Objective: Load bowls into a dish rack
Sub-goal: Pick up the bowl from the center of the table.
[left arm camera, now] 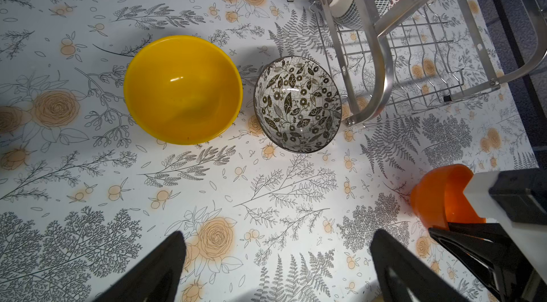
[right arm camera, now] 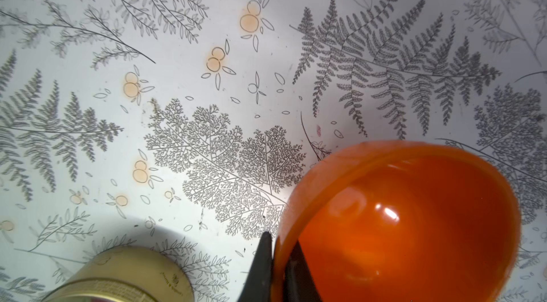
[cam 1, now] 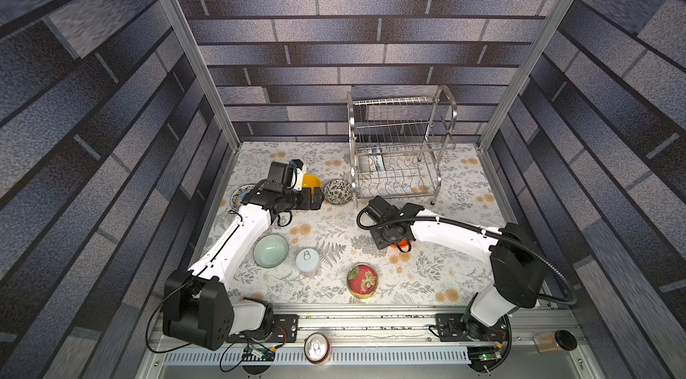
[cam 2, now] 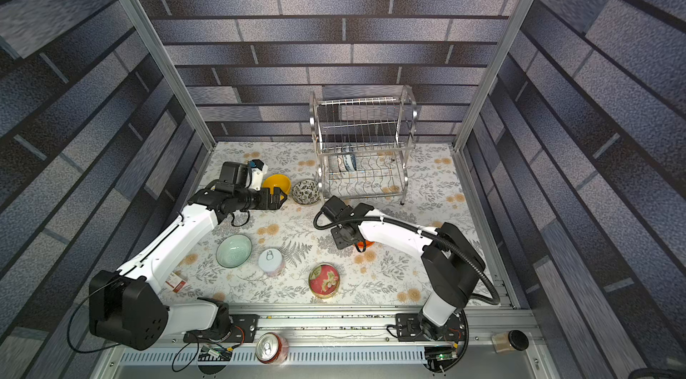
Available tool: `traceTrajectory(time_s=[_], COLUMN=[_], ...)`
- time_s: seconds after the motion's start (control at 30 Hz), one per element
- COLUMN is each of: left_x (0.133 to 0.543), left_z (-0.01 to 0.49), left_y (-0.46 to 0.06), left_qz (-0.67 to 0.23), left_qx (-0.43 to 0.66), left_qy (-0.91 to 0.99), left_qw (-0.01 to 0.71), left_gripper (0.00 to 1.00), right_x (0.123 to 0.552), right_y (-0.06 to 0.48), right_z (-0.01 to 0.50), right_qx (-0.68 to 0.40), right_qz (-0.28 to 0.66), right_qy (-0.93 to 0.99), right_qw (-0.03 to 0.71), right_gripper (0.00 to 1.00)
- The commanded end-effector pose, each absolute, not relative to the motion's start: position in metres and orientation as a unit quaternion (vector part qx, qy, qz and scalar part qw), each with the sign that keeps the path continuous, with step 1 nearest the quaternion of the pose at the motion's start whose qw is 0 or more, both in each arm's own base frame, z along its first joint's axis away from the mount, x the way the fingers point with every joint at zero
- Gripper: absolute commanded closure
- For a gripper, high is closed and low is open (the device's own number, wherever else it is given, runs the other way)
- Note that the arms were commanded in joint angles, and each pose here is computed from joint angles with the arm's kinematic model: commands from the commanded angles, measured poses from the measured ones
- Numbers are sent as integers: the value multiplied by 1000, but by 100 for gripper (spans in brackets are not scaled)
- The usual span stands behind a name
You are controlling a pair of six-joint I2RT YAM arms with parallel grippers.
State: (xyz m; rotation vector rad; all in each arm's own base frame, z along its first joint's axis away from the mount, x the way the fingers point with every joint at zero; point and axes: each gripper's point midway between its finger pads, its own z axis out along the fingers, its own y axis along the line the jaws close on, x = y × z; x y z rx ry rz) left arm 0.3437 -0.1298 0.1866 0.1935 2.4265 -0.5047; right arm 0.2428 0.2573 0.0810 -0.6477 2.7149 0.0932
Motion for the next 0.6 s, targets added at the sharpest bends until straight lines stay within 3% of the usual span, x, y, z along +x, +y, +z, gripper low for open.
traceTrajectory(time_s=[0.0, 0.57], left_x=[341, 327], left_z=[192, 186], left_y=[-130, -167], left_qz=[-188, -214], left_qx=[91, 145], left_qy=[918, 910], left_qw=[337, 324], left_gripper=[0, 0], right_x=[250, 281], right_y=[260, 245], right_z=[105, 197], right_qx=[-210, -77], right_qz=[57, 161], right_qy=[949, 871], right_qw=[229, 458], right_gripper=[92, 96])
